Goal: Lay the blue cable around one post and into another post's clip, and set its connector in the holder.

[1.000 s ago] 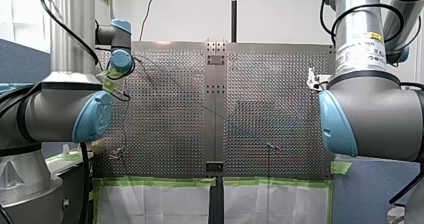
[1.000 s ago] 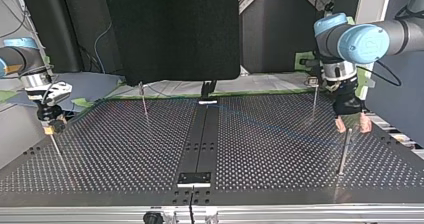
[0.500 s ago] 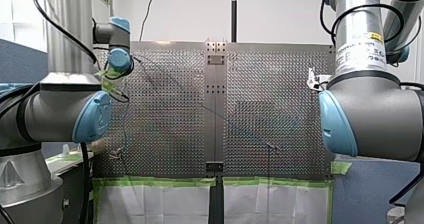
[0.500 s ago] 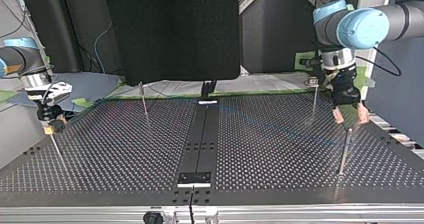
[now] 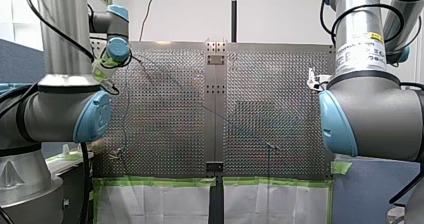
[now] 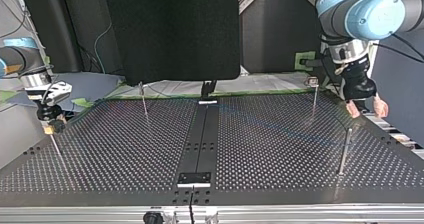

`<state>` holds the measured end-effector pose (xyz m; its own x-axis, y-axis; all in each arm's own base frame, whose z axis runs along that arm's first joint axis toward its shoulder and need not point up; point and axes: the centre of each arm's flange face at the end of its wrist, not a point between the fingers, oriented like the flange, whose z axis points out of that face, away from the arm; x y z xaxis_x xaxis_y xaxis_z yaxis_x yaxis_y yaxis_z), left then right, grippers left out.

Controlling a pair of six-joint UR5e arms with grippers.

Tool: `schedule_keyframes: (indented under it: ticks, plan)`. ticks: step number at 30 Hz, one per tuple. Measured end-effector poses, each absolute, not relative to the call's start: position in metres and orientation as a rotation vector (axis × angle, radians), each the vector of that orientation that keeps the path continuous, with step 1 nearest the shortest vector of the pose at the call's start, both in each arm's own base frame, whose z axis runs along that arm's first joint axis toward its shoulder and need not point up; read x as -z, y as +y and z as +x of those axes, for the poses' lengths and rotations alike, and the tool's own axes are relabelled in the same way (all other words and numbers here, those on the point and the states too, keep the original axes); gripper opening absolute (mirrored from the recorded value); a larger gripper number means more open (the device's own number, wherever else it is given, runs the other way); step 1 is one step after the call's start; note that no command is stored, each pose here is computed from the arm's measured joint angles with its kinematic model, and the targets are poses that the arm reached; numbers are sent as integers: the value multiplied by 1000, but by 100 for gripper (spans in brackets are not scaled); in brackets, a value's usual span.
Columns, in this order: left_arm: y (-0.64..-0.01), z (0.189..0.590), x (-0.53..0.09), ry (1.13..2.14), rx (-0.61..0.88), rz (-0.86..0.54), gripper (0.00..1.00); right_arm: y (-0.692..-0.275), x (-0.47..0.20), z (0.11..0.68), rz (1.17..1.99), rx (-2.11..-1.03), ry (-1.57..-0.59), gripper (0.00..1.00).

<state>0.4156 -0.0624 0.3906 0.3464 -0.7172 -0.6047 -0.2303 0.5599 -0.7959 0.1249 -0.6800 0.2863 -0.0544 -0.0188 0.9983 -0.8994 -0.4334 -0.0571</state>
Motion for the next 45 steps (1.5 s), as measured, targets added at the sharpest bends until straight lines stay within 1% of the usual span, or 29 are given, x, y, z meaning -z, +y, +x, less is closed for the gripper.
schedule_keyframes:
  ticks: [6, 12, 19, 23, 28, 33, 40, 45]
  plan:
    - [-61, 419, -397, 1242, 305, -974, 100, -680, -286, 125, 1510, -1575, -1010, 95]
    - [-61, 413, -407, 1271, 208, -972, 100, -680, -286, 123, 1510, -1573, -1014, 95]
    - [-62, 397, -438, 1261, 119, -955, 100, -681, -286, 120, 1507, -1569, -1018, 95]
    - [-63, 395, -443, 1271, 73, -943, 100, -681, -286, 119, 1507, -1569, -1018, 95]
    - [-68, 397, -442, 1310, 46, -905, 100, -680, -286, 120, 1507, -1568, -1019, 95]
    - [-72, 393, -447, 1327, 28, -866, 100, -680, -286, 121, 1509, -1570, -1017, 95]
    - [-82, 399, -439, 1402, 11, -787, 100, -680, -286, 121, 1509, -1570, -1017, 95]
    - [-88, 399, -439, 1422, 3, -740, 100, -680, -286, 121, 1509, -1570, -1017, 95]
